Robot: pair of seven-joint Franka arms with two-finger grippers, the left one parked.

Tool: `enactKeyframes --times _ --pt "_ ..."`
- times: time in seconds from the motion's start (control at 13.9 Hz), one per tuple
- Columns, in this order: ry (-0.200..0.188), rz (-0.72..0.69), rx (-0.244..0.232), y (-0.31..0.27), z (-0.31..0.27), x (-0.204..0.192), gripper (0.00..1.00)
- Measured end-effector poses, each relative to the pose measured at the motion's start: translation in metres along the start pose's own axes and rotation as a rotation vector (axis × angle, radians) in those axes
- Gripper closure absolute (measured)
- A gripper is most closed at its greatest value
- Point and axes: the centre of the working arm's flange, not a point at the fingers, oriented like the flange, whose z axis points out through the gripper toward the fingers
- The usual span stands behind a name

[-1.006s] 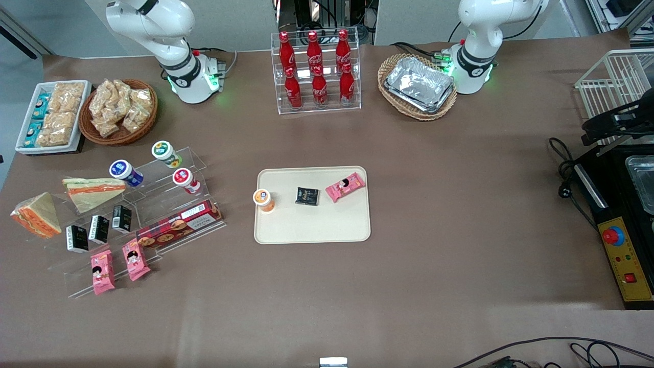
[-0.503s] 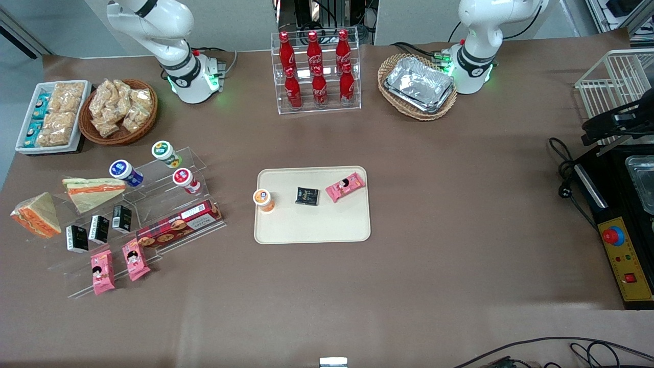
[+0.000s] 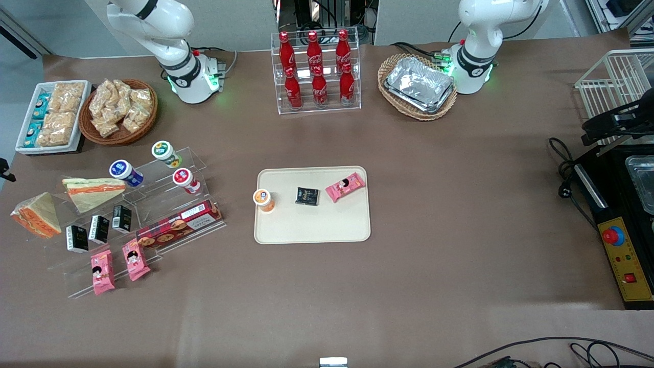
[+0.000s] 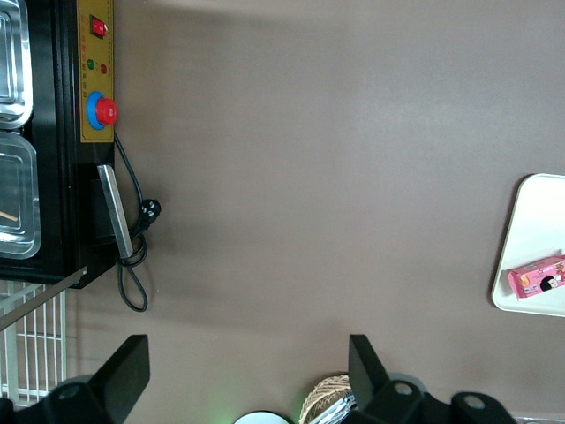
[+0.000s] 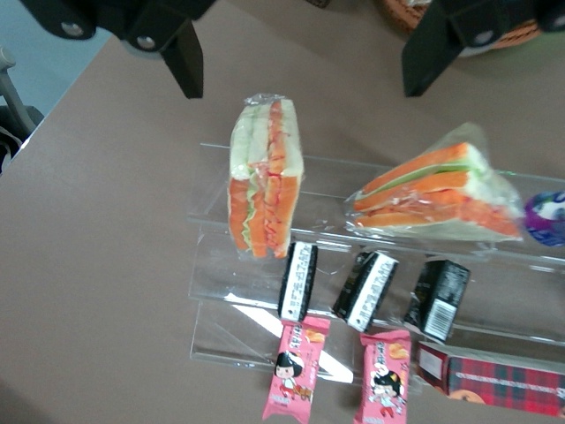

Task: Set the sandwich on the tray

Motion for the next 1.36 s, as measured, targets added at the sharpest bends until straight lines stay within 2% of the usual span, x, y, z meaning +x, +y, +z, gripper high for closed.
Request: enactKeyframes --times 0.5,0.65,1.15,1.22,1.36 --pt "-0.016 -0.046 -0.004 0.018 0.057 0.013 0.00" --pt "-0.006 -0.042 0.005 0.020 0.070 0.015 0.00" --pt "-0.001 -0.035 -0.007 0.020 0.111 0.014 0.01" --pt "-0.001 -0.034 -0.006 0.020 0.113 0.015 0.06" --pt "0.006 -0.030 -0.003 0.020 0.114 0.016 0.28"
